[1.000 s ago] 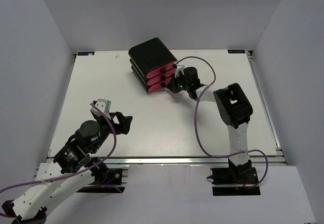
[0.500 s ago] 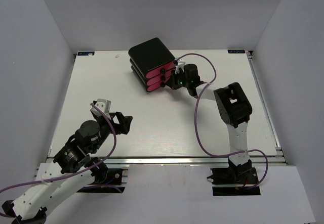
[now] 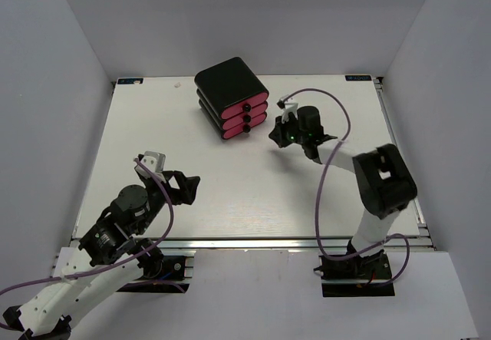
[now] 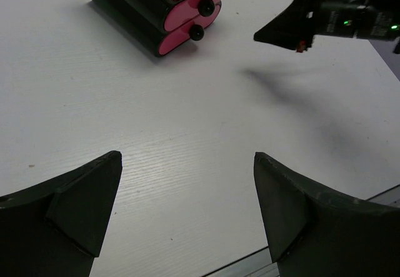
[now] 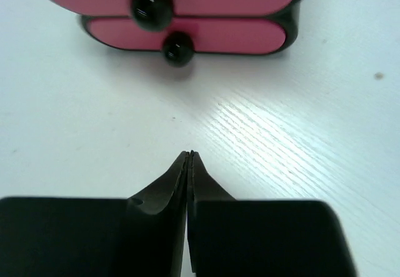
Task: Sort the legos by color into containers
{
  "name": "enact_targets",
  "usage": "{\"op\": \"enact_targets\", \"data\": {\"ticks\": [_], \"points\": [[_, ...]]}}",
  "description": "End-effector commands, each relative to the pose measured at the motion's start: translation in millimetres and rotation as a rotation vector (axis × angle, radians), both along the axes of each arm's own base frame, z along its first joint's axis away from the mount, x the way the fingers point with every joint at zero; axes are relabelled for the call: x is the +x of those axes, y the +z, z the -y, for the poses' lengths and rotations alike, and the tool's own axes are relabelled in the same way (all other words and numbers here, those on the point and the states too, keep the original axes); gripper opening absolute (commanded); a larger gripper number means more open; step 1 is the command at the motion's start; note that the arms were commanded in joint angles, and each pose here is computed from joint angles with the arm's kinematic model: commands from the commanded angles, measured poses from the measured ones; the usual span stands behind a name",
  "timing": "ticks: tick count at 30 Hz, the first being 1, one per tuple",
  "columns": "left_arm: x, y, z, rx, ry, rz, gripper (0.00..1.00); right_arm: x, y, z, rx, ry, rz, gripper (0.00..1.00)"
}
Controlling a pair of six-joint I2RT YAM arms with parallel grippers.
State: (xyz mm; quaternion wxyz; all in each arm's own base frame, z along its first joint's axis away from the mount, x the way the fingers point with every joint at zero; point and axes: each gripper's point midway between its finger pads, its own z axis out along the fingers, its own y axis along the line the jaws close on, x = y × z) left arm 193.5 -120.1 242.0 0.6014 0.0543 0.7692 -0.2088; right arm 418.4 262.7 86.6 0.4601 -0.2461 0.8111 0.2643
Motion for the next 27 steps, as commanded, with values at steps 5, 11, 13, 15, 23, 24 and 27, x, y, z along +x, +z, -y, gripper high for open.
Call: {"op": "enact_targets", "data": {"ticks": [5,11,13,15,23,24,27], "points": [[2,-8,6,0.021,-0.013,-0.020,0.98,-64,77,16,-0.040,0.219,0.097,0.42],[2,-11,9,0.033,-0.026,-0.031,0.98,-103,83,44,-0.121,0.207,-0.002,0.62],[0,-9,11,0.025,-0.041,-0.027,0.98,-116,86,54,-0.145,0.217,0.019,0.61],[-1,-7,11,0.020,-0.045,-0.020,0.98,-123,88,59,-0.146,0.213,0.050,0.62],[-2,-5,9,0.015,-0.048,-0.003,0.98,-145,101,72,-0.074,0.146,0.152,0.89],[-1,-6,9,0.023,-0.044,-0.010,0.98,-143,99,77,-0.085,0.123,0.153,0.89],[-4,-8,8,0.037,-0.052,-0.032,0.98,-141,97,80,-0.092,0.111,0.155,0.89]]}}
